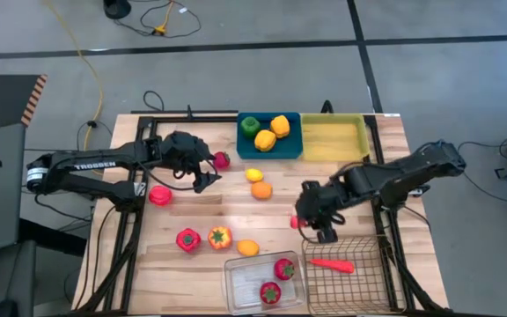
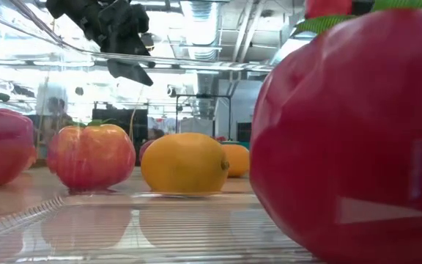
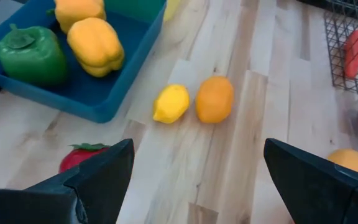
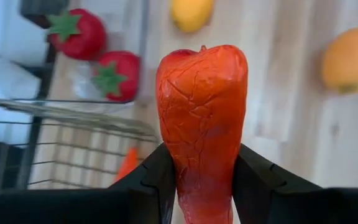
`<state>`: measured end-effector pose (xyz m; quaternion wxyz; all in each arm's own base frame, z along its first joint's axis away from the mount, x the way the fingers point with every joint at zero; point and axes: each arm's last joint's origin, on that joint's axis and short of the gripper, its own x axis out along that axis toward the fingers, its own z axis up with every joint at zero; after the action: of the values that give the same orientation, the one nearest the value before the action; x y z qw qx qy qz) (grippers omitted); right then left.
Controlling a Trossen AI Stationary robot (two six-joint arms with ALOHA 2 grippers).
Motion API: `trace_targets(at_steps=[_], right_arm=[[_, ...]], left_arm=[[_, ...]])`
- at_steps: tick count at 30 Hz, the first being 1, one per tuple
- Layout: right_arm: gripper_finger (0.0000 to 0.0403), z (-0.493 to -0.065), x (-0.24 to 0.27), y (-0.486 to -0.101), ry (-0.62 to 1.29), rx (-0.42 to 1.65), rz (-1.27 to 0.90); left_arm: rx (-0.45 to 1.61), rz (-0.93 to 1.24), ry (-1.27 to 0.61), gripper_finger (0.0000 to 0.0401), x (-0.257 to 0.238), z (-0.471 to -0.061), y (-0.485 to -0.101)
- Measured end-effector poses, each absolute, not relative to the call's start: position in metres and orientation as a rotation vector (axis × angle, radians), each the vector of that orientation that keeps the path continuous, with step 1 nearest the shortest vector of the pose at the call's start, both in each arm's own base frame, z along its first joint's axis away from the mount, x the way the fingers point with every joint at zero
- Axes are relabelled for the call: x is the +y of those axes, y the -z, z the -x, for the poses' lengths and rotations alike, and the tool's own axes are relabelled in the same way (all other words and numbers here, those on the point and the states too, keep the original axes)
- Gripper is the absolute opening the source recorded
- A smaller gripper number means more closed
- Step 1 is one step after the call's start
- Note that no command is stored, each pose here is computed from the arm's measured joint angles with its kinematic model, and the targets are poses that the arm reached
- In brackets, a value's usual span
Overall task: Sort produce into baskets
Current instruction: Put the carrot into the wire basket
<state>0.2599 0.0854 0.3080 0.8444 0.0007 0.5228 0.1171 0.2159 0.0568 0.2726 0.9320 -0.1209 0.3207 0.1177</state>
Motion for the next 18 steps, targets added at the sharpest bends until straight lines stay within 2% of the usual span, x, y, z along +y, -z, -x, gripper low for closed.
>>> trace_targets(at_steps=[8, 18], right_arm=[[0.0154, -0.243, 0.129, -0.300, -0.262, 1.197, -0.080], [0.0158, -0.229, 0.159, -0.292, -0.234, 1.290, -0.185]], left_arm=[[0.659, 0.254, -0.213, 0.0346, 0.049, -0.218, -0.273], [0.626, 0.242, -0.170, 0.0346, 0.039, -0.222, -0.275]])
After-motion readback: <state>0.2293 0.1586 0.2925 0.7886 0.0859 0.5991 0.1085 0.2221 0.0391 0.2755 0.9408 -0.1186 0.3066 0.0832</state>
